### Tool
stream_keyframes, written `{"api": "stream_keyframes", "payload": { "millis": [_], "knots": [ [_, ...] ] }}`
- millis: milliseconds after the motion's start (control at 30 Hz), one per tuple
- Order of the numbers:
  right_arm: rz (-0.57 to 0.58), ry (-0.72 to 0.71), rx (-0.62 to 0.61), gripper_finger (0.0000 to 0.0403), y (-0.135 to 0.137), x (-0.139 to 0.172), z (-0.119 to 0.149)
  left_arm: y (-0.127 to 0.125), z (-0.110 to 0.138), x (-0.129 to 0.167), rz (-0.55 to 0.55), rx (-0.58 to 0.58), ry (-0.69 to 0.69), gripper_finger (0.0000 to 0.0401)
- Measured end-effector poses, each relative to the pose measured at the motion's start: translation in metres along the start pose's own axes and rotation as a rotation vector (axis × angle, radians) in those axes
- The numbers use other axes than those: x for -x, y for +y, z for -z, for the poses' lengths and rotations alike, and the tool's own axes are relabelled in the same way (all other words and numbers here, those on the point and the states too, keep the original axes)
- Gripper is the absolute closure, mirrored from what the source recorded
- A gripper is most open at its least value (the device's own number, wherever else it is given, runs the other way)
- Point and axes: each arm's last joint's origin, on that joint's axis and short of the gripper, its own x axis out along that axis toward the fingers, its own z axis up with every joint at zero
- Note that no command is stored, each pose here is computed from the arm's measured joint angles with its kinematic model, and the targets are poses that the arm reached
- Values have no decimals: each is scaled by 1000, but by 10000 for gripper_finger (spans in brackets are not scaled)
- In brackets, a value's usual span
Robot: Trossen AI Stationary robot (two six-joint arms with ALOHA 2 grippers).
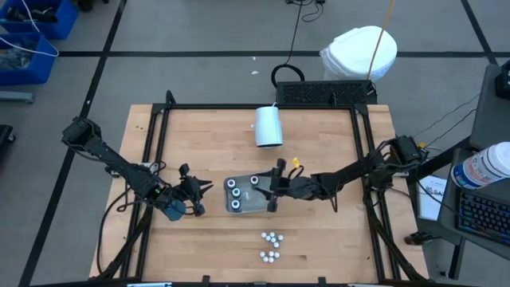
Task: Pick & Place food coloring
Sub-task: Adjust the large black food coloring bottle on the gray bin
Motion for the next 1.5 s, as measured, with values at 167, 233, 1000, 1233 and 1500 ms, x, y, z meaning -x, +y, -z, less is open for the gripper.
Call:
{"api": "stream_keyframes", "payload": {
  "millis": [167,233,1000,1233,1500],
  "knots": [
    [-38,-3,-30,200,-2,1,14,0,0,0,0,-25,-1,343],
    [-38,20,-20,200,0,-2,22,0,0,0,-5,-24,-3,343],
    [-5,56,-33,200,-5,-20,38,0,-1,0,-15,-18,-12,343],
    [-4,69,-31,201,-6,-21,40,0,-1,0,-15,-16,-14,343],
    [-5,69,-20,228,-6,-21,40,2,-2,-3,-31,-4,-15,343]
  ]
}}
